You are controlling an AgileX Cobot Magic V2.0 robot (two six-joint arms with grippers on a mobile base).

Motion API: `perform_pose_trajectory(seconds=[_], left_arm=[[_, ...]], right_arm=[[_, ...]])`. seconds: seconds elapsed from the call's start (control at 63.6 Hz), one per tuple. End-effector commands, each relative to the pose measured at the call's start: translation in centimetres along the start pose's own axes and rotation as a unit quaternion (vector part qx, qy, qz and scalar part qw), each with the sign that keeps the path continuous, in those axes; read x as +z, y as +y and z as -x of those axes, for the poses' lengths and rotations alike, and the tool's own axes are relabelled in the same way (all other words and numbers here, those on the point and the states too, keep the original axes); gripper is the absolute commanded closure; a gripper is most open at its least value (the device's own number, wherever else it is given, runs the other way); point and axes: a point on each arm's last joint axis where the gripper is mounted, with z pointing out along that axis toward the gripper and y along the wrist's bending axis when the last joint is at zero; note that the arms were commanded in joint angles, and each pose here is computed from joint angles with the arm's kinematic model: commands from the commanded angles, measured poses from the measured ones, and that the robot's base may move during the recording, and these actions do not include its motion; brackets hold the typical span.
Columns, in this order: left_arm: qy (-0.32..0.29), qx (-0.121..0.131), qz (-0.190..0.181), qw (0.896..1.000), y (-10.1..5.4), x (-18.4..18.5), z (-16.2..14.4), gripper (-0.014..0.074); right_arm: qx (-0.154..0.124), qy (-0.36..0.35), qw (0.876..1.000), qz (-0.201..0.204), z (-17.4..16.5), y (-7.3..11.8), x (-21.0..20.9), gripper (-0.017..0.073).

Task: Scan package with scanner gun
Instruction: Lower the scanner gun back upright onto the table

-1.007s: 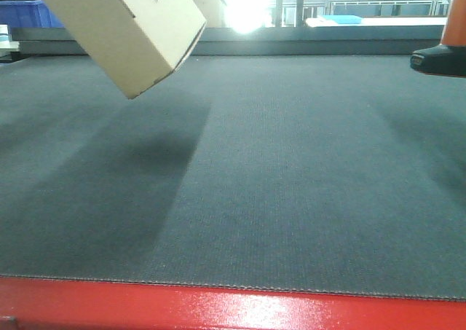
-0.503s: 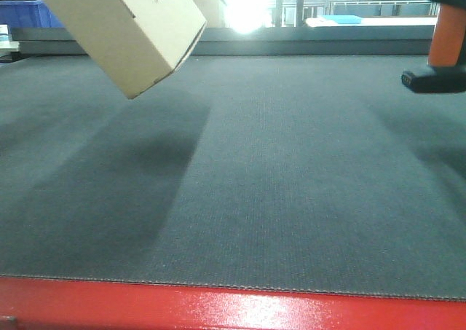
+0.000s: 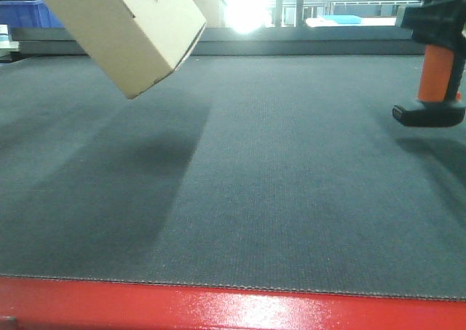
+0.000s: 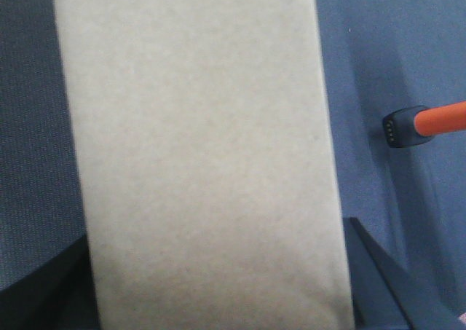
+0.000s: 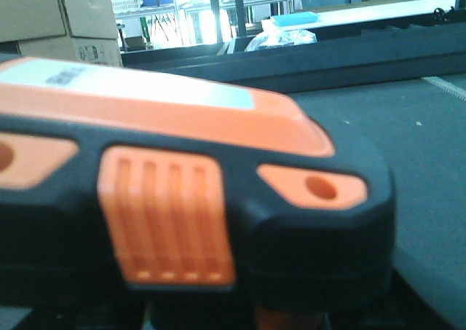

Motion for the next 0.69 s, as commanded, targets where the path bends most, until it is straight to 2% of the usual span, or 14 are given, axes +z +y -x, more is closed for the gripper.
perform_pose_trajectory(seconds=[0.0, 0.204, 0.676], left_arm=[[-0.013, 0.003, -0.007, 1.0, -0.6, -0.7, 0.1, 0.0704], [-0.013, 0.003, -0.007, 1.0, -0.6, -0.7, 0.1, 0.0704], [-0.013, 0.003, -0.007, 1.0, -0.6, -0.7, 0.1, 0.0704]], right_arm=[[-0.001, -0.043, 0.999, -0.001, 0.5, 0.0, 0.2, 0.0718], [-0.007, -0.03, 1.0, -0.004, -0.6, -0.1, 0.6, 0.0718], [-0.007, -0.031, 0.999, -0.004, -0.6, -0.1, 0.6, 0.0718]])
